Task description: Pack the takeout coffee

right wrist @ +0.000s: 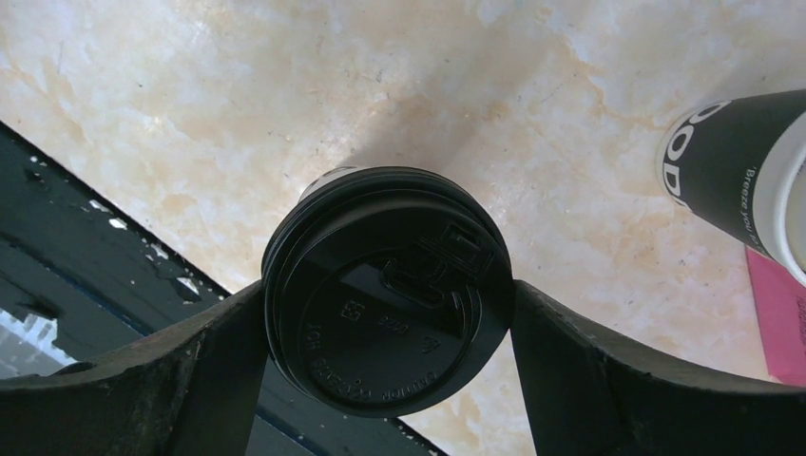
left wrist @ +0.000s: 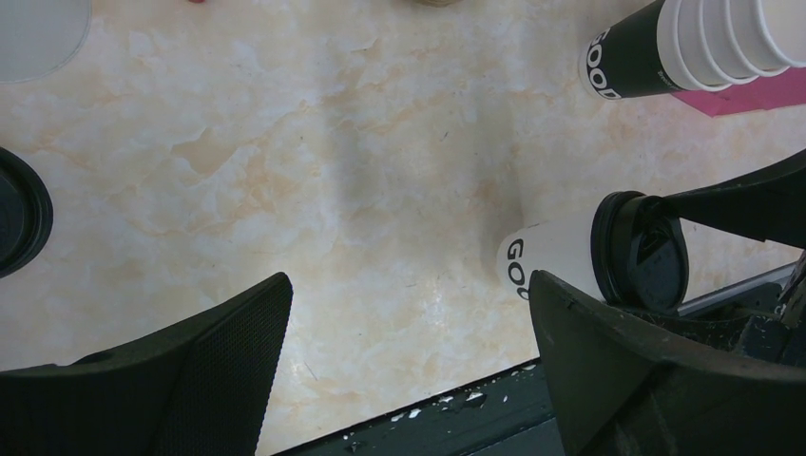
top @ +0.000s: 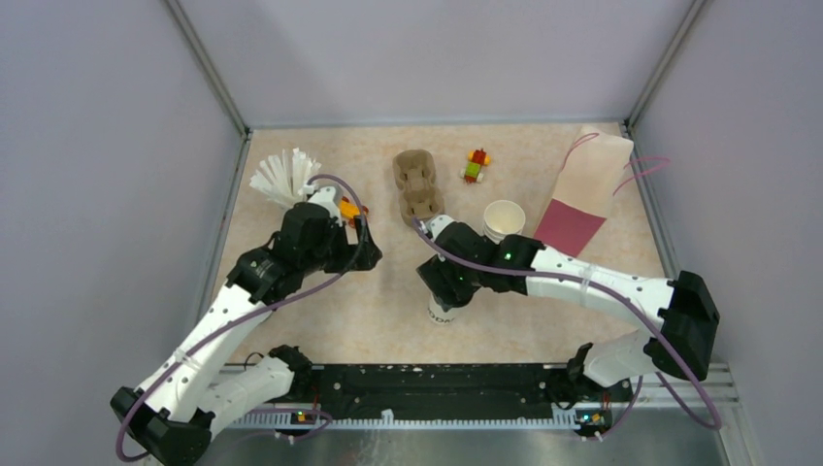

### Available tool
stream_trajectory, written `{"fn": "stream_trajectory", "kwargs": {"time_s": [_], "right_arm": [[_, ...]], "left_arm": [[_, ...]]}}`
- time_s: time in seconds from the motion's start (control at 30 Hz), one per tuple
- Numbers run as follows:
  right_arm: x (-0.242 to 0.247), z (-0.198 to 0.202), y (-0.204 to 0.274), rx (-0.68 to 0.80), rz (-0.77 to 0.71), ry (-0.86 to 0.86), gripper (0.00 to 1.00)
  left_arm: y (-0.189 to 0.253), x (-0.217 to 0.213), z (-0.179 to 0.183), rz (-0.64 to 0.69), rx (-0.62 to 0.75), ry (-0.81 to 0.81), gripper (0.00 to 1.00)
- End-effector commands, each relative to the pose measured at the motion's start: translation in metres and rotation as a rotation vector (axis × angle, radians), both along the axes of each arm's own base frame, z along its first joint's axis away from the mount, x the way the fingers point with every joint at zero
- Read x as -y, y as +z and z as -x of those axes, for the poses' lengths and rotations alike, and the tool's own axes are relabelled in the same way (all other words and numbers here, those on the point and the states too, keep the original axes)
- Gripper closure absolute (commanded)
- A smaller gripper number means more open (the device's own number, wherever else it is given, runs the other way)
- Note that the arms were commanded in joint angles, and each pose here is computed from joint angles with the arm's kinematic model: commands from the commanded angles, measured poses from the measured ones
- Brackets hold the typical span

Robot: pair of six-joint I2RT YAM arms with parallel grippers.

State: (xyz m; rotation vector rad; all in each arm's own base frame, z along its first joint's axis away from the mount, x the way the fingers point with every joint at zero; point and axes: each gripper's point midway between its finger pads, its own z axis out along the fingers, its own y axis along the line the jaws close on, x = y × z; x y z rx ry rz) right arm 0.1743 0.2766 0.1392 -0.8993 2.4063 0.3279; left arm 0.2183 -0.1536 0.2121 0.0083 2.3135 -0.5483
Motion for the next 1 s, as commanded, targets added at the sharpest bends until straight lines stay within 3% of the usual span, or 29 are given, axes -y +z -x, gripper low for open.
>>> {"fn": "stream_trajectory", "kwargs": {"time_s": [0.0, 0.23, 0.43, 0.97], "right_arm": [[0.007, -0.009, 0.02, 0.073, 0.014, -0.049, 0.17], [0.074, -0.014, 0.01, 0.143, 0.229, -0.257, 0.17], [0.115, -0.009, 0.002, 0.144, 0.314, -0.415, 0.17], [0.161, -0.035, -0.01, 0.152, 0.336, -0.714, 0.16]], "left_arm": [[0.003, 0.007, -0.01, 0.006, 0.04, -0.025, 0.01], [0.005, 0.015, -0.014, 0.006, 0.048, -0.068, 0.01], [0.005, 0.02, -0.022, -0.01, 0.06, -0.096, 0.01], [-0.002, 0.039, -0.035, 0.005, 0.048, -0.159, 0.01]]}}
